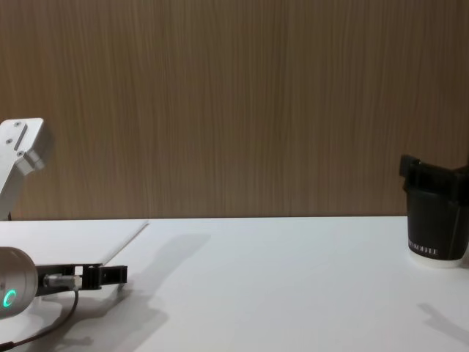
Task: Pick up the straw with one hand, pass it to the other hand, and insert it into the cup.
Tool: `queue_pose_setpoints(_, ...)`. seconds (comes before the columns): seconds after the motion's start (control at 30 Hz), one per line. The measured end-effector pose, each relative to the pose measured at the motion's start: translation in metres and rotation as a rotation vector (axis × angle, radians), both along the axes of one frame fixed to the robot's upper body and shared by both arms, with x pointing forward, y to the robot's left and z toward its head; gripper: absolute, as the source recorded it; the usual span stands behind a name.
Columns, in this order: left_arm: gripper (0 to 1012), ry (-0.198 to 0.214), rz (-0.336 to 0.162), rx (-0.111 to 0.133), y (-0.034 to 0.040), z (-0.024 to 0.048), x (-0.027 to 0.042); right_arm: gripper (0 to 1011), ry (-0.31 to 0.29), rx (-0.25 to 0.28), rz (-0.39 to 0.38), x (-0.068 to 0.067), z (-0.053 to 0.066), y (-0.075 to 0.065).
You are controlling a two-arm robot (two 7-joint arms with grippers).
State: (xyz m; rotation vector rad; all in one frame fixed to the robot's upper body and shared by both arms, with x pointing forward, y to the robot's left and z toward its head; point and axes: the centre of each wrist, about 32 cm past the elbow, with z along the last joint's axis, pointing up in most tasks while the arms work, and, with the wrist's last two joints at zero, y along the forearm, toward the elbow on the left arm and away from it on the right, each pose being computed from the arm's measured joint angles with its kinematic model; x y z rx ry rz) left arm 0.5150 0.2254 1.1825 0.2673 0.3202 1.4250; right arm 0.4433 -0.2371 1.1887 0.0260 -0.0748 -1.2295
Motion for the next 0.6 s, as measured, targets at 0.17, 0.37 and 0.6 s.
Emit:
queue_pose_setpoints(0.17, 930, 0.002, 0.002, 0.001, 0.0004, 0.0, 0.0002, 1001, 0.0, 0.0, 0.0, 0.0, 0.0, 0.0)
queue_pose_setpoints(0.37, 802, 0.004, 0.005, 0.0, 0.0006, 0.0, 0.0004, 1001, 0.0, 0.0, 0.0, 0.0, 0.0, 0.0)
queue_pose_setpoints(0.6, 681, 0.006, 0.006, 0.0, 0.0004, -0.0001, 0.0004, 1001, 0.0, 0.0, 0.0, 0.0, 0.0, 0.0)
